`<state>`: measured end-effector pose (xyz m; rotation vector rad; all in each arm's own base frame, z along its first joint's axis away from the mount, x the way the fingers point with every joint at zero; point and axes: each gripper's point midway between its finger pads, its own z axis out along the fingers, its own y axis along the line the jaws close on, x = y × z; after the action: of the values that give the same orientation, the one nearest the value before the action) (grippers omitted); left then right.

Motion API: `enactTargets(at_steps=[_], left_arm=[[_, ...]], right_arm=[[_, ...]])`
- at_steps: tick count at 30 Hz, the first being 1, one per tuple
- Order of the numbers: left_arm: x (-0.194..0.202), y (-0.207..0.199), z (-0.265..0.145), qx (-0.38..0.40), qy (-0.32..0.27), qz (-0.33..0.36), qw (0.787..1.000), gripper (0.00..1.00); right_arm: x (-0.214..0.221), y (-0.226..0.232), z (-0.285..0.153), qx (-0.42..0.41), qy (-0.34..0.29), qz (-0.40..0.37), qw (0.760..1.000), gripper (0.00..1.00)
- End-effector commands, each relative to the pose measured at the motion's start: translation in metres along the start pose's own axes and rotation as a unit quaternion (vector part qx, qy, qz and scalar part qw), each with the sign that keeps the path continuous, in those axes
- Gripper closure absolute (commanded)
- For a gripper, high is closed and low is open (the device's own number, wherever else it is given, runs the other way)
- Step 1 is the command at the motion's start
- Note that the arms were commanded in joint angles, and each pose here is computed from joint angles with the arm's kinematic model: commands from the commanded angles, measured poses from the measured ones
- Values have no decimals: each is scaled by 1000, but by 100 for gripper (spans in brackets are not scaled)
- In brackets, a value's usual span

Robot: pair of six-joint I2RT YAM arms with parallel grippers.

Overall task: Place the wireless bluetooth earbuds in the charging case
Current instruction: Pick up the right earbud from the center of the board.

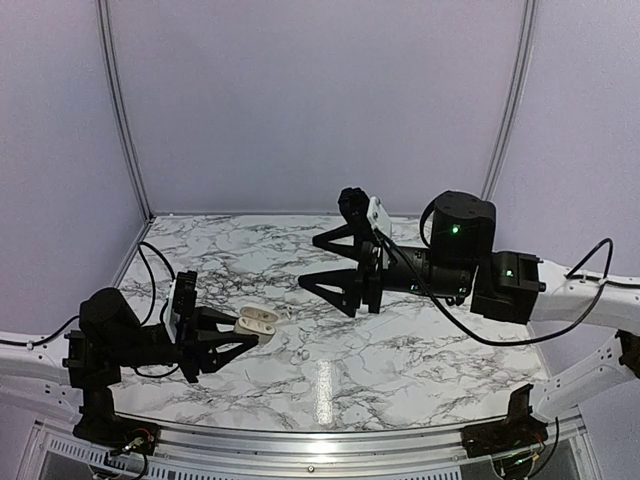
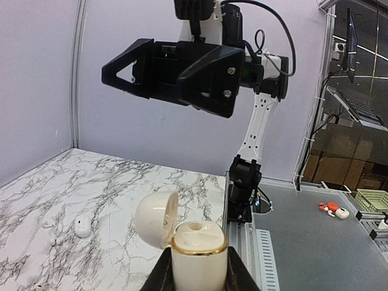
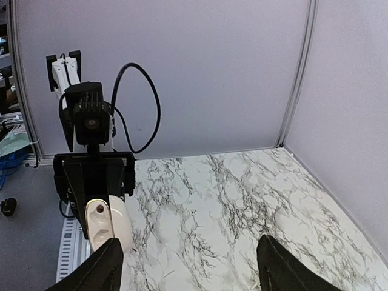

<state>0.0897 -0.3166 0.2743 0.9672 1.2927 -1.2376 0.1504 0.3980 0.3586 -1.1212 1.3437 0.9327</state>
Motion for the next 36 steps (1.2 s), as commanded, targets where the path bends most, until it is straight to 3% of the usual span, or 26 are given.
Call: enactTargets(at_steps=[1, 8, 15, 24, 36], left_arm=[[-7, 8, -10, -24, -20, 6, 999, 100], [6, 19, -19, -51, -16, 8, 999, 100], [23, 16, -19, -37, 7, 25, 999, 100], [33, 18, -15, -37, 27, 30, 999, 100], [39, 22, -14, -44, 35, 31, 998, 100]], right_arm=[[20, -32, -8, 6, 12, 50, 999, 26], [95, -111, 5, 63, 125, 144, 980, 37], [160, -147, 42, 61, 206, 185, 959, 43], [234, -168, 88, 43, 300, 210, 930, 50], [264, -159, 133, 8, 321, 216, 922, 57]])
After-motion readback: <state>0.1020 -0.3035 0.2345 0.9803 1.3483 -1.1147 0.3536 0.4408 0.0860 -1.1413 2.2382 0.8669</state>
